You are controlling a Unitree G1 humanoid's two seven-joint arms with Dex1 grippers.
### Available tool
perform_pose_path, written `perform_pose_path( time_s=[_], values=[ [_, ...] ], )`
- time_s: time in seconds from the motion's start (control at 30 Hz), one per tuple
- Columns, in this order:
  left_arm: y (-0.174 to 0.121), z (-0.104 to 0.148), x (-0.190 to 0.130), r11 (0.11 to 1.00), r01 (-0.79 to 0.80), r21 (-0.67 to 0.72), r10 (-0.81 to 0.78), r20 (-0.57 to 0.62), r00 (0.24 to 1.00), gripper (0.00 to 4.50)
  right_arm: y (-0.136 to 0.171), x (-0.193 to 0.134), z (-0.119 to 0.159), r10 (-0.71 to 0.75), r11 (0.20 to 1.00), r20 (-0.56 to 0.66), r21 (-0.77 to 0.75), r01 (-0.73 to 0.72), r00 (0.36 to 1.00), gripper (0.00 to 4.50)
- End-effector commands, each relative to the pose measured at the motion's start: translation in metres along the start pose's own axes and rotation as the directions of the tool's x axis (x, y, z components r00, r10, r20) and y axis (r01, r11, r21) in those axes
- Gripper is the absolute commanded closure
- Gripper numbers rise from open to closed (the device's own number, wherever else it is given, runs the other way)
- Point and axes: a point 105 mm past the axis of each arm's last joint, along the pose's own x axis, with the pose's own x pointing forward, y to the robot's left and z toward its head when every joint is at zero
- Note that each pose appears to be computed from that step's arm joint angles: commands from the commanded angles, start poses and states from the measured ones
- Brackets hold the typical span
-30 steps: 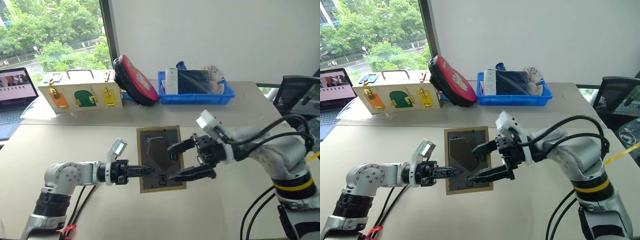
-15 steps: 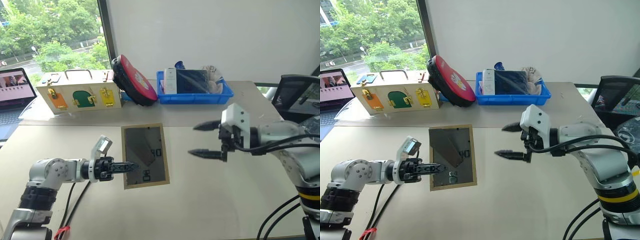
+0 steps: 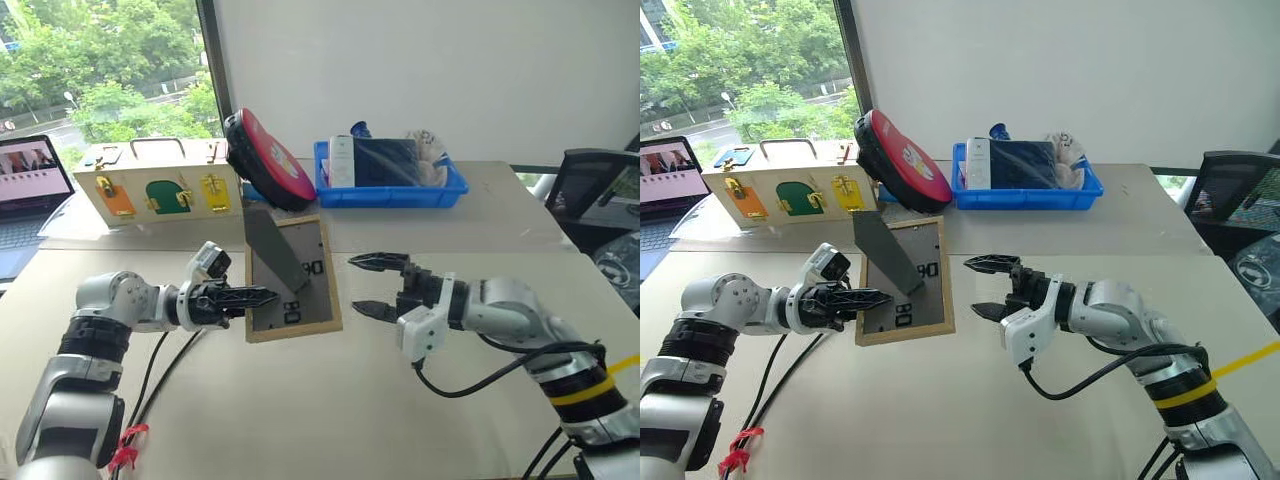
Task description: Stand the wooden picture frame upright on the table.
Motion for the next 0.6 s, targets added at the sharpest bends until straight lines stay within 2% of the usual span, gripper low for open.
perform_pose_path(
  time_s=[0.03,0.1,0.17,0.2,0.37,0.43,0.5,0.6],
  values=[
    [-0.017,0.007,0.007,0.998,0.063,0.031,-0.062,-0.028,0.998,3.34,-0.015,0.009,0.009,-0.066,0.994,0.074,-0.084,0.072,0.995,0.02],
    [-0.016,0.005,0.009,0.998,0.056,0.033,-0.055,-0.043,0.998,3.34,-0.018,0.012,0.01,-0.082,0.99,0.091,-0.103,0.091,0.992,0.02],
    [-0.015,0.004,0.011,0.998,0.055,0.031,-0.054,-0.053,0.997,3.34,-0.024,0.014,0.011,-0.119,0.983,0.11,-0.129,0.133,0.987,0.53],
    [-0.014,0.004,0.012,0.998,0.057,0.029,-0.055,-0.055,0.997,3.34,-0.026,0.015,0.012,-0.132,0.979,0.117,-0.141,0.148,0.984,0.64],
    [-0.012,0.002,0.014,0.998,0.045,0.051,-0.041,-0.078,0.996,3.34,-0.023,0.021,0.011,-0.141,0.975,0.128,-0.155,0.16,0.982,2.44],
    [-0.013,0.004,0.014,0.997,0.05,0.064,-0.045,-0.076,0.996,3.34,-0.022,0.023,0.01,-0.143,0.974,0.128,-0.156,0.162,0.982,2.99],
    [-0.013,0.005,0.015,0.996,0.053,0.073,-0.047,-0.074,0.996,3.34,-0.021,0.024,0.01,-0.147,0.974,0.127,-0.157,0.166,0.981,3.05],
    [-0.014,0.001,0.013,0.981,0.065,0.18,-0.046,-0.113,0.993,3.34,-0.02,0.023,0.008,-0.156,0.975,0.117,-0.141,0.172,0.981,3.09]
  ],
)
